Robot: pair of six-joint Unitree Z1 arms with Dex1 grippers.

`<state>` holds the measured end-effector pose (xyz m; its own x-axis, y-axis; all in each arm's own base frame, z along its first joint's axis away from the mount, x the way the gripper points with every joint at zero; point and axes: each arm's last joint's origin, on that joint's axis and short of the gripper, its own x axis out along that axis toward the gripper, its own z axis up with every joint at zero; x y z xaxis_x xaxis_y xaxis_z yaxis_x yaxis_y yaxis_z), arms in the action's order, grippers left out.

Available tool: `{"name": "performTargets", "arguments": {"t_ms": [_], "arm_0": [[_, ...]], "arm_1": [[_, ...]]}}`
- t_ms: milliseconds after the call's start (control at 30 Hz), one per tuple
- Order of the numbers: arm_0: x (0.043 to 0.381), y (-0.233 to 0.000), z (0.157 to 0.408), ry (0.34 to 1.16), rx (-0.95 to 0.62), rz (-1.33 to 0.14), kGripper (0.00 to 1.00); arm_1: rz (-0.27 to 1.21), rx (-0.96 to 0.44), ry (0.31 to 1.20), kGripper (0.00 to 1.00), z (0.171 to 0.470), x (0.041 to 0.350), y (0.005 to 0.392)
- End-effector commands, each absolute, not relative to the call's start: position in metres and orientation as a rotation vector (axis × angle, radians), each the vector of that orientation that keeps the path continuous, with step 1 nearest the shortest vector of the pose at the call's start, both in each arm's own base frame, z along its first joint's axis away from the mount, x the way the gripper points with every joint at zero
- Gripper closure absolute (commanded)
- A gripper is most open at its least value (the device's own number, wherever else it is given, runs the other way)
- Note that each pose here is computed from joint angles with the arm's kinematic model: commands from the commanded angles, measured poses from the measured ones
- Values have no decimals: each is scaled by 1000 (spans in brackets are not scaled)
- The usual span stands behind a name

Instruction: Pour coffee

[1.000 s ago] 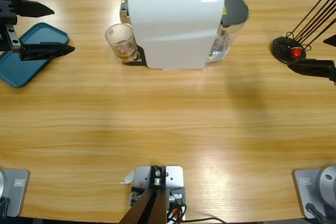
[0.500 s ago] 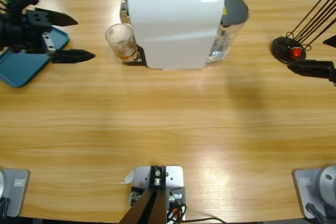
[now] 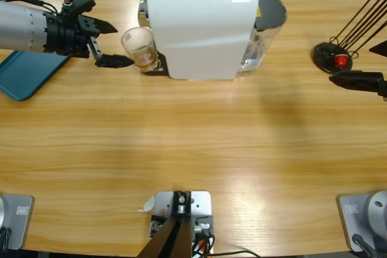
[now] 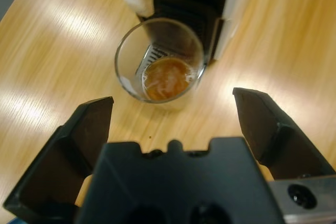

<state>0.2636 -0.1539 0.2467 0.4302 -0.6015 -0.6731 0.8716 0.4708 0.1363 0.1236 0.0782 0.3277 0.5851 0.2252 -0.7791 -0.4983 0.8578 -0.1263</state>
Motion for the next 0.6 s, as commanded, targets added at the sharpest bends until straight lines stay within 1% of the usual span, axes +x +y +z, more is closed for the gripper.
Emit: {"name": "performTargets", "arguments": {"t_ms": [33,267,600], "arm_0": [[286,-159,223,632,534,-950,0],[295,-164,216,648,528,-962,9],[305,-168,218,638,511,-958,13]], "arm_1": [[459,-376,877,0,318,123,81],[458,-381,889,0,317,126,83],[466,-371,906,0,316,129,86]]}}
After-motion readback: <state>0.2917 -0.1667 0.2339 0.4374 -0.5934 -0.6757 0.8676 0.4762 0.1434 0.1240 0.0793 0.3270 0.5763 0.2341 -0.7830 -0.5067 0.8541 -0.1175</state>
